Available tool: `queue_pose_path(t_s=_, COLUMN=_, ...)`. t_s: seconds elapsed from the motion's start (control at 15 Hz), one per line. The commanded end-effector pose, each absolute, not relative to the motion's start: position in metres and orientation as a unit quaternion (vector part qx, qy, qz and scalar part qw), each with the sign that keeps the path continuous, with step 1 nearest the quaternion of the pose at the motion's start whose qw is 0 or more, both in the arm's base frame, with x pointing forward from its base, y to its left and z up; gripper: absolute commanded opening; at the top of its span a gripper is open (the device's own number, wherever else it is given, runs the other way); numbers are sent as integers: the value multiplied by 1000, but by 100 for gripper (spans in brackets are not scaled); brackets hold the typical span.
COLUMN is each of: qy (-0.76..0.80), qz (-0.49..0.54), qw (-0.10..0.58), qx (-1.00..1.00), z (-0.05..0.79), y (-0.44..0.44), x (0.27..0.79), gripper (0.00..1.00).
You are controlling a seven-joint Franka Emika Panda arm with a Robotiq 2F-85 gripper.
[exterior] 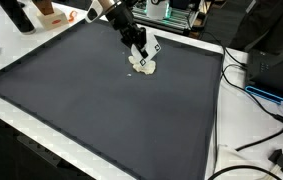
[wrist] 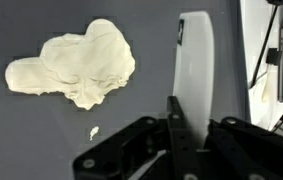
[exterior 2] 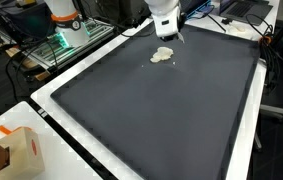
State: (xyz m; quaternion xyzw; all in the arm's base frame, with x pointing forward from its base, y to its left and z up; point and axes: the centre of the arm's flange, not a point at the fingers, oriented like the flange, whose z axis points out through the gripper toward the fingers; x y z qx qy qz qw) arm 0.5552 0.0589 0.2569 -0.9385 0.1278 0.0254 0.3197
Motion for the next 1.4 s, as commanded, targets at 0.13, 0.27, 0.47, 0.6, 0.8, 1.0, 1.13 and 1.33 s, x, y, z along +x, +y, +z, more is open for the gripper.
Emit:
queue_pose_path(t_s=0.13, qy=191, qz=43, qw=315, qx=-929, z=251, y=55, x=543, gripper=1)
queue_pose_path(t_s=0.27, qy=211, qz=47, qw=313, qx=-925, z=251, y=55, x=541, gripper=1)
queue_pose_path(t_s=0.47, qy=245, qz=53, qw=313, qx=-916, z=252, y=56, x=537, gripper=1)
queue_pose_path(t_s=0.6, qy=268, qz=53, qw=312, qx=-910, z=254, y=56, x=536, gripper=1)
queue_pose_path(t_s=0.8, qy=296, qz=49, qw=303, qx=-904, z=260, y=57, x=535, gripper=1)
queue_pose_path(t_s=1.0, qy=323, qz=65, qw=298, qx=-896, z=267, y=60, x=532, gripper=1)
queue_pose_path(t_s=1.13, qy=339, qz=72, qw=293, qx=-891, z=274, y=62, x=528, gripper=1)
queue_pose_path(t_s=1.33, qy=363, qz=79, qw=283, qx=-884, z=291, y=68, x=523, gripper=1)
